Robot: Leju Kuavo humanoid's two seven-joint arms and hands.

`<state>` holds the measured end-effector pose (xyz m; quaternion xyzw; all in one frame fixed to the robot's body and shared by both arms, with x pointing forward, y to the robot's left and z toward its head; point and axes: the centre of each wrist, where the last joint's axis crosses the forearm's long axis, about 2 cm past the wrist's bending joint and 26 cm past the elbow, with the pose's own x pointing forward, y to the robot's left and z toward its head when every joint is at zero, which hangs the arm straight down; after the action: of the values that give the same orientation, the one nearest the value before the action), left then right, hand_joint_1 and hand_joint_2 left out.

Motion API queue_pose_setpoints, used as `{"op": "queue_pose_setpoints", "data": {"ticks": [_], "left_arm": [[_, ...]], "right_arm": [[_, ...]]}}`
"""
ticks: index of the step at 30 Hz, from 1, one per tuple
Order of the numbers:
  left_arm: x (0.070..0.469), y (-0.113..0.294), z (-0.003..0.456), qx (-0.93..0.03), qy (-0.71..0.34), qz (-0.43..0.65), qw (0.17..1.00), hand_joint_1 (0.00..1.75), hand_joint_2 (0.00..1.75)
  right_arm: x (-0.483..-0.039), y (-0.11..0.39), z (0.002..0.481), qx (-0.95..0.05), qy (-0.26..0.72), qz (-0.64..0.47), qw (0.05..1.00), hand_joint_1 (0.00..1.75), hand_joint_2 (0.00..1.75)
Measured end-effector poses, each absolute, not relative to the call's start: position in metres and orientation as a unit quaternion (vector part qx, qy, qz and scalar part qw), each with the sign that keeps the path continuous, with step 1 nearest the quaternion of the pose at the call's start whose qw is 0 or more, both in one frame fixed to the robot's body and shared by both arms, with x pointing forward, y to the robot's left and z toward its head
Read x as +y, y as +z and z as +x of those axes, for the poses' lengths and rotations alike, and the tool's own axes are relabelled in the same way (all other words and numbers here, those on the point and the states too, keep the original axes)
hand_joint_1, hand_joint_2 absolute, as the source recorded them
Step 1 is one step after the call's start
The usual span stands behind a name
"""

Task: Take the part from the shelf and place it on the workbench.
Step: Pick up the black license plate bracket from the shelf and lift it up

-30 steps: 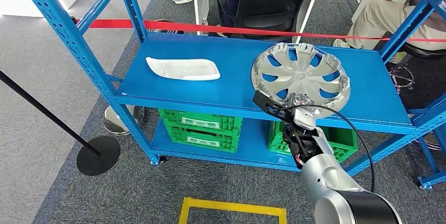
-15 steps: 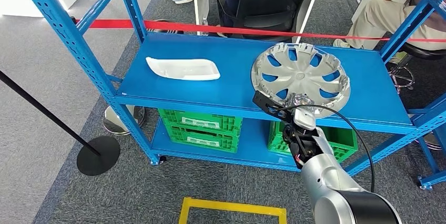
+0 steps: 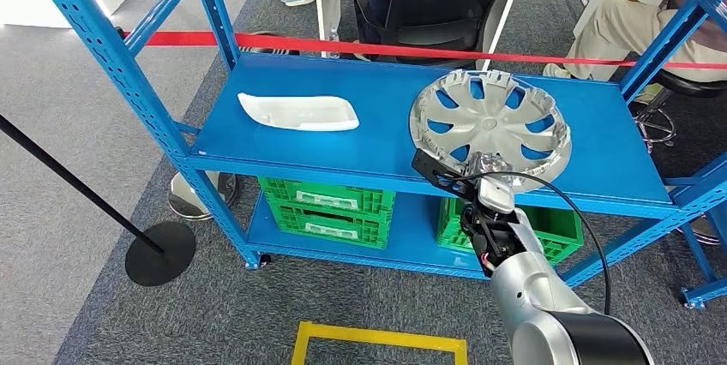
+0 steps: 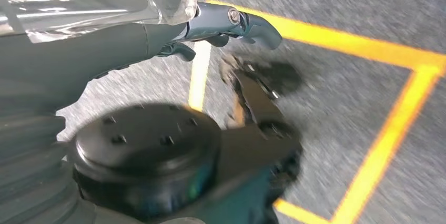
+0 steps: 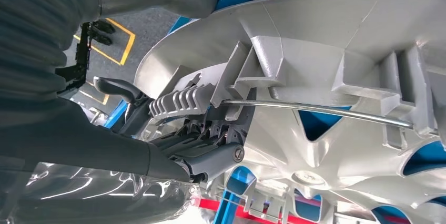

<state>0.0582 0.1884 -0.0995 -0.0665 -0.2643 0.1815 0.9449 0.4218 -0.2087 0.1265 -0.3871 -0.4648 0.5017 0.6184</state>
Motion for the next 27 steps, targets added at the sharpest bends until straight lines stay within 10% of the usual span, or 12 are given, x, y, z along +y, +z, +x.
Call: {"op": "queue_pose_setpoints", "data": {"ticks": [27], "left_arm": [[0.190,-0.100,0.057,-0.287,0.190,-0.049,0.937,0.00,1.75]], "right_arm": [[-0.234,0.140,0.430,-0.806,0.096,-0.188,0.553,1.75,1.75]]}}
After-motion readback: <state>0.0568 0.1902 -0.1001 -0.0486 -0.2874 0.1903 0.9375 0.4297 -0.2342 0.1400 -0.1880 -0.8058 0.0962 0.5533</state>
